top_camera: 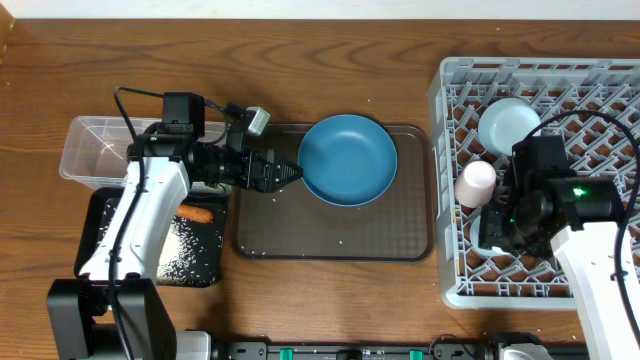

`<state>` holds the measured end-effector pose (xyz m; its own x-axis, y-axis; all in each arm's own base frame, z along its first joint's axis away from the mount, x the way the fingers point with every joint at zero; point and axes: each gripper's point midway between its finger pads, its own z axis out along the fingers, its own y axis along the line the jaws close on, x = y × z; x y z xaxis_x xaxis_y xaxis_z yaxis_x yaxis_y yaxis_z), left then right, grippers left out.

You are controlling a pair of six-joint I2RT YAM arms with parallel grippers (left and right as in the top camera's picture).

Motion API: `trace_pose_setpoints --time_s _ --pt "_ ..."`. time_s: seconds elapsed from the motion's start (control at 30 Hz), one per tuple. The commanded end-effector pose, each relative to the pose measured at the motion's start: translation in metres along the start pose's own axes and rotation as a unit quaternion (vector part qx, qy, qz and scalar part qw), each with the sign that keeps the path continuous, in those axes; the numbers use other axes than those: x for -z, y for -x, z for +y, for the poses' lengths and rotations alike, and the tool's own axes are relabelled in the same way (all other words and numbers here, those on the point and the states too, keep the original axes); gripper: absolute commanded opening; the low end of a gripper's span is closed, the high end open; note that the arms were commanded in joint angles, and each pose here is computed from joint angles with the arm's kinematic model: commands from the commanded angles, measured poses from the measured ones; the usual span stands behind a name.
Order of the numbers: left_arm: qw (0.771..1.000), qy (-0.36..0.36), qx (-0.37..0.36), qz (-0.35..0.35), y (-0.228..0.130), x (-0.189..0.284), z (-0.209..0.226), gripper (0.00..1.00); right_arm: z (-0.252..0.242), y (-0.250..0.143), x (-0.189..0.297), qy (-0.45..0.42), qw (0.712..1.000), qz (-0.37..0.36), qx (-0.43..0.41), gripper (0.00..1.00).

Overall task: Sort waste into correct bins and load items into the dishwasher rack
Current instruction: 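Lower the light-blue cup into a rack slot with right gripper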

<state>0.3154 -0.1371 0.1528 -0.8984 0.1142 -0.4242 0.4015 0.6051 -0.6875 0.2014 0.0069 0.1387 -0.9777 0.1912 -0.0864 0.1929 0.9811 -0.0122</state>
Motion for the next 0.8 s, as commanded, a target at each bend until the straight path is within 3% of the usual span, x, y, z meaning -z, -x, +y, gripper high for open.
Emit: trace_pose_setpoints --time_s 0.0,0.27,0.33,0.5,0.77 --pt "1.000 0.014 -0.007 0.003 -0.0021 0.0000 0.0050 1.00 0.0027 -0.0045 -0.0094 -0.002 1.000 0.009 -0.002 0.01" --pt "1.000 0.015 -0.007 0.003 -0.0021 0.0000 0.0055 1.00 0.0032 -0.0028 -0.0108 -0.001 1.000 0.006 -0.002 0.06" --pt "1.000 0.015 -0.007 0.003 -0.0021 0.0000 0.0055 1.00 0.0032 -0.0028 -0.0108 -0.001 1.000 0.006 -0.002 0.18" --pt "1.000 0.015 -0.007 0.003 -0.0021 0.0000 0.0055 1.00 0.0032 -0.0028 -0.0108 -0.001 1.000 0.006 -0.002 0.38" --pt "1.000 0.015 -0.007 0.003 -0.0021 0.0000 0.0055 1.00 0.0031 -0.0033 -0.0108 -0.001 1.000 0.007 -0.002 0.56"
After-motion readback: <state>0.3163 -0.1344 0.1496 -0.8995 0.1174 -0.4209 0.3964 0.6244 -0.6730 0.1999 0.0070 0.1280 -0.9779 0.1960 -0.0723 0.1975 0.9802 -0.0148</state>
